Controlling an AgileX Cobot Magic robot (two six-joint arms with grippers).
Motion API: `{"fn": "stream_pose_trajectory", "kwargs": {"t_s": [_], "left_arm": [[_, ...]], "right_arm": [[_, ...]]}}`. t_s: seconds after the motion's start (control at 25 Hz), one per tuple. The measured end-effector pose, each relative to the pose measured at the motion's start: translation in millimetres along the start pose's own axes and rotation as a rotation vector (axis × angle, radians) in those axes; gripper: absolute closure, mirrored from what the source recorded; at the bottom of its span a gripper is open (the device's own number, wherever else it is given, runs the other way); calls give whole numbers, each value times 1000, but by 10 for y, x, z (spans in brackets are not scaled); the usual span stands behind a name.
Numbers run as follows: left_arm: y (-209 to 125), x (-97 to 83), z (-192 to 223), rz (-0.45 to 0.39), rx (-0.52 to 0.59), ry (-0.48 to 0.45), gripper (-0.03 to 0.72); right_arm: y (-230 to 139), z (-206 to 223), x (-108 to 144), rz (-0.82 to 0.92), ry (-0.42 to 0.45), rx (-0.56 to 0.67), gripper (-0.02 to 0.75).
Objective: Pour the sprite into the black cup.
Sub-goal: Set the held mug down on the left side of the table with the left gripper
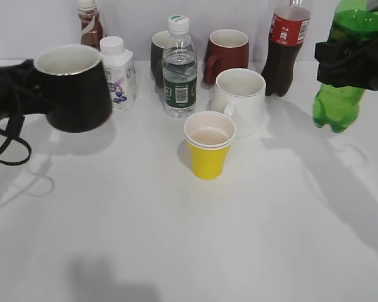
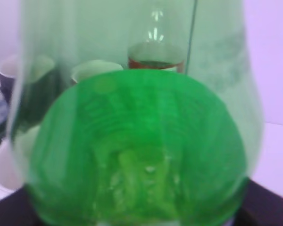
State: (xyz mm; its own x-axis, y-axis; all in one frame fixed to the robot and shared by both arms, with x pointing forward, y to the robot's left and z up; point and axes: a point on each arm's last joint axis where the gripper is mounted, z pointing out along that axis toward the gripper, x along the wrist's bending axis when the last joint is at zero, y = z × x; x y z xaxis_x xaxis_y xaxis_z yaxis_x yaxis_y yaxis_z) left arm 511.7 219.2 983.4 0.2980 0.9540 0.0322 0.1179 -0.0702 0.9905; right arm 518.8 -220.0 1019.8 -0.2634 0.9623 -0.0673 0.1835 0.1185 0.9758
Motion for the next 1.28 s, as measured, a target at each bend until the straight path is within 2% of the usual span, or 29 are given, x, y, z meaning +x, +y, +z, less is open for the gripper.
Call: {"fn": "stream_pose_trajectory", "kwargs": {"t_s": [0.08, 0.16, 0.52, 0.88, 1.28], "left_arm": [[-155, 133, 80, -23, -16, 61, 645], [-265, 175, 139, -26, -35, 80, 645], [-684, 175, 278, -28, 22, 85, 645], [-793, 175, 298, -30, 40, 89, 643], [-893, 161, 113, -48, 63, 91, 528]], "right_arm": [[-38, 10, -4, 29, -4, -26, 317], [-63, 33, 5, 55, 3, -45, 317], [-63, 57, 26, 64, 24, -86, 317], [-63, 55, 62, 41, 63, -87, 318], [-63, 55, 62, 59, 64, -87, 318]]}}
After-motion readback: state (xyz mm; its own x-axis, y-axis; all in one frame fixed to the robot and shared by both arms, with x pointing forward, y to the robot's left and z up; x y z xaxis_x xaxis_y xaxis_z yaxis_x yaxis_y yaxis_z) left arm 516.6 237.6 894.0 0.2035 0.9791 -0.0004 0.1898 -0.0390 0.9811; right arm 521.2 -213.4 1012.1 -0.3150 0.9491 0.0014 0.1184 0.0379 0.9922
